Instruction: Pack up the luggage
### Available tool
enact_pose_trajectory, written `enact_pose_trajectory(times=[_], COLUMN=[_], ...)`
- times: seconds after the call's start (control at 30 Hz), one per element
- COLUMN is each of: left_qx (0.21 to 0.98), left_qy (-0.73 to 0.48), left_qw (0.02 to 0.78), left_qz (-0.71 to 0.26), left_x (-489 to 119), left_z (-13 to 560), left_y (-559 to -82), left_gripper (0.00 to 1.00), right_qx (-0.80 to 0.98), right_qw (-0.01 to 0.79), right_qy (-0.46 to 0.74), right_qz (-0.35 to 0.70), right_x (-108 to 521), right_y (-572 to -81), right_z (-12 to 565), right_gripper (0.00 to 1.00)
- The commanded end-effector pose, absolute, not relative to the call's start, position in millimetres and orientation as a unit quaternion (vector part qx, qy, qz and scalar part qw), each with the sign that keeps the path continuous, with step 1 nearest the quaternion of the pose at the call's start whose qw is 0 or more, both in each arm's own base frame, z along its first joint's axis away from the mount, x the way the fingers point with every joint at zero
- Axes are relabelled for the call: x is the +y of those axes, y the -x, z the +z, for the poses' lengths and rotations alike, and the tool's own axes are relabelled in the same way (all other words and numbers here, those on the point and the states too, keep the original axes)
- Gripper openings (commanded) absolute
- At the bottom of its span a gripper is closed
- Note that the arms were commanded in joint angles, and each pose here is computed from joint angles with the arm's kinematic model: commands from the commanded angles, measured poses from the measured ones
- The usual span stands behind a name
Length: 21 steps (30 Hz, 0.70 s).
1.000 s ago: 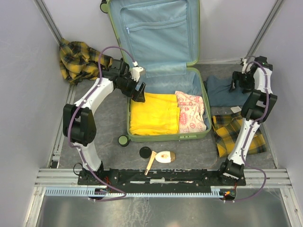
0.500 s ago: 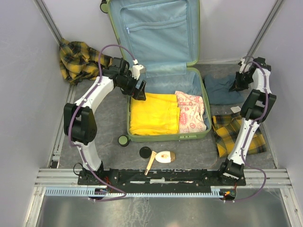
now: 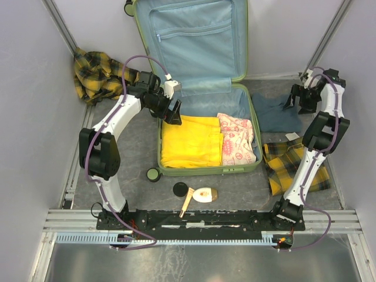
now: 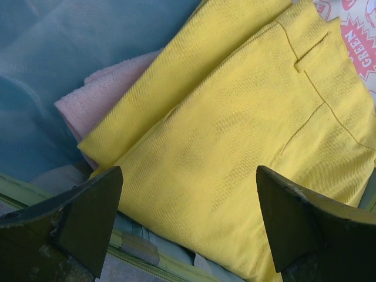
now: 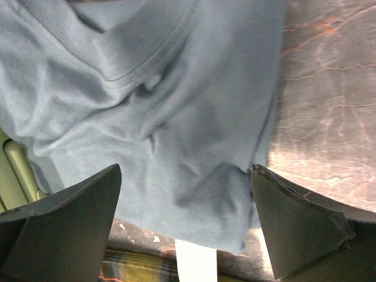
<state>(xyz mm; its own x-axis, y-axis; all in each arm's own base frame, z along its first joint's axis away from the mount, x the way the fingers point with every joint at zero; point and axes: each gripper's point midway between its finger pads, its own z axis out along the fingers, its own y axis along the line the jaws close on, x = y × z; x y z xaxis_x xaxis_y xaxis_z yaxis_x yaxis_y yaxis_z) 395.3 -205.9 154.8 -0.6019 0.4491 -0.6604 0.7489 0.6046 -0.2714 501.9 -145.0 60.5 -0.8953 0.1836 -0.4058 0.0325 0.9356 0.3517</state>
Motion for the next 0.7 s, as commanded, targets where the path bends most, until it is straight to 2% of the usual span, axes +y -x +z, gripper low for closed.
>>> enact_pose_trajectory(times=[0.0,0.2,0.5,0.6,0.63,0.67], left_qx=[0.841,0.843,0.848,0.848,0.848,0.847], left_qy=[-0.352,-0.351,-0.353,-0.356,-0.357,-0.357], left_qw=[0.292,0.289,0.278,0.278,0.278,0.279], left_qz=[-0.29,-0.286,-0.282,-0.278,-0.278,-0.276], left_x=[-212,-211,-208,-207,-207,-206], left_z=[167,164,153,152,151,152], left_y=[-401,-401,-407,-407,-406,-406], left_gripper=[1.0,1.0,1.0,0.99,1.0,0.99], right_qx=[0.95,0.956,0.962,0.969,0.971,0.972], right_qw=[0.275,0.254,0.203,0.166,0.155,0.146], right_qy=[-0.067,-0.076,-0.066,-0.058,-0.055,-0.052], right_qz=[0.131,0.126,0.168,0.171,0.172,0.175], right_x=[-171,-173,-133,-121,-118,-114], right_y=[-519,-520,-509,-492,-487,-483], right_z=[89,55,12,-9,-14,-17], right_gripper=[0.99,0.99,0.99,0.89,0.83,0.74])
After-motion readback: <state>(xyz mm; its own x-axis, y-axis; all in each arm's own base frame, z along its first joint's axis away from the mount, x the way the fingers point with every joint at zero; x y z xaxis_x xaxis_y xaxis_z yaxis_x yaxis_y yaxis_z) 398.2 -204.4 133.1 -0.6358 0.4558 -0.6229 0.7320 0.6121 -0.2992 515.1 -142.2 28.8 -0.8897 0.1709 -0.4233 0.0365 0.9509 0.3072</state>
